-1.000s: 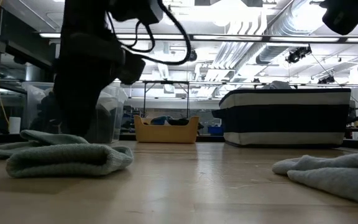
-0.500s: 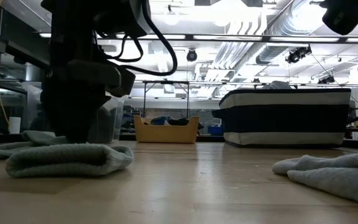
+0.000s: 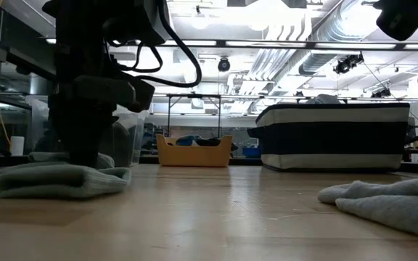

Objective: Pick & Place Cloths
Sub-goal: Put the dark gray sock into the yellow bin

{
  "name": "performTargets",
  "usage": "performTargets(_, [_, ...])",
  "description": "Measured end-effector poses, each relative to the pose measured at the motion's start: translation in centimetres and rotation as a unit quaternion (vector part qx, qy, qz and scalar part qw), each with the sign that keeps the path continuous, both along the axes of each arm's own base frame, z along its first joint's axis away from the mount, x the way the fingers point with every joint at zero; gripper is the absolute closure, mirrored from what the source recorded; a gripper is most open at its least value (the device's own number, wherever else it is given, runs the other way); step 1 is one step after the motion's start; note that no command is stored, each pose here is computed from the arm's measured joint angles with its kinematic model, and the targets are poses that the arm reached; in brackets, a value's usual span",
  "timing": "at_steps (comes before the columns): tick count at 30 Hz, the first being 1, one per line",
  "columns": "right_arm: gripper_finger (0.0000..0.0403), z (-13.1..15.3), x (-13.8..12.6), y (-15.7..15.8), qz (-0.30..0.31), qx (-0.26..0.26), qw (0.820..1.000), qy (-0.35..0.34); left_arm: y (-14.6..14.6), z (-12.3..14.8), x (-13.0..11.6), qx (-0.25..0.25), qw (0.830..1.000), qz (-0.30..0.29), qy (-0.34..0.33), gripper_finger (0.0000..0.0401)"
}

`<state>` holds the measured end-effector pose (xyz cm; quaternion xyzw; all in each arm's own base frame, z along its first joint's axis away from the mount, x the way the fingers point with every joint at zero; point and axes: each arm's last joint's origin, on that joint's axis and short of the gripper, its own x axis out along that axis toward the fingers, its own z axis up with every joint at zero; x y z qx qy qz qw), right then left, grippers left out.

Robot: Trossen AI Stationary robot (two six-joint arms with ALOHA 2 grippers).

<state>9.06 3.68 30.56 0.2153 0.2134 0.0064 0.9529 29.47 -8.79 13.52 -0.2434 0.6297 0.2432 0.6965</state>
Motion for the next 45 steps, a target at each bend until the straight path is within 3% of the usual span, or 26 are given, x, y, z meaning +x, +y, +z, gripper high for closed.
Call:
performTargets(2, [0.0279,0.0,0.0,0.0,0.000,0.000,1.000,0.000,0.0,0.0,0.0,0.001,1.000,-0.014,0.001,0.0386])
performTargets(8, [0.0279,0.0,0.0,0.0,0.000,0.000,1.000,0.000,0.7,1.1,0.6,-0.029,0.998,-0.048,-0.009,0.0391])
performTargets(24, [0.0279,0.0,0.0,0.0,0.000,0.000,1.000,0.000,5.5,12.3,3.0,-0.005,0.977,-0.092,-0.193,0.0394])
performTargets(30, [0.0279,0.0,0.0,0.0,0.000,0.000,1.000,0.000,9.0,15.4,3.6,0.023,0.967,-0.083,-0.240,0.0394])
performTargets(45, [0.0279,0.0,0.0,0.0,0.000,0.000,1.000,0.000,19.5,20.7,2.2,0.138,0.956,0.007,-0.261,0.0394])
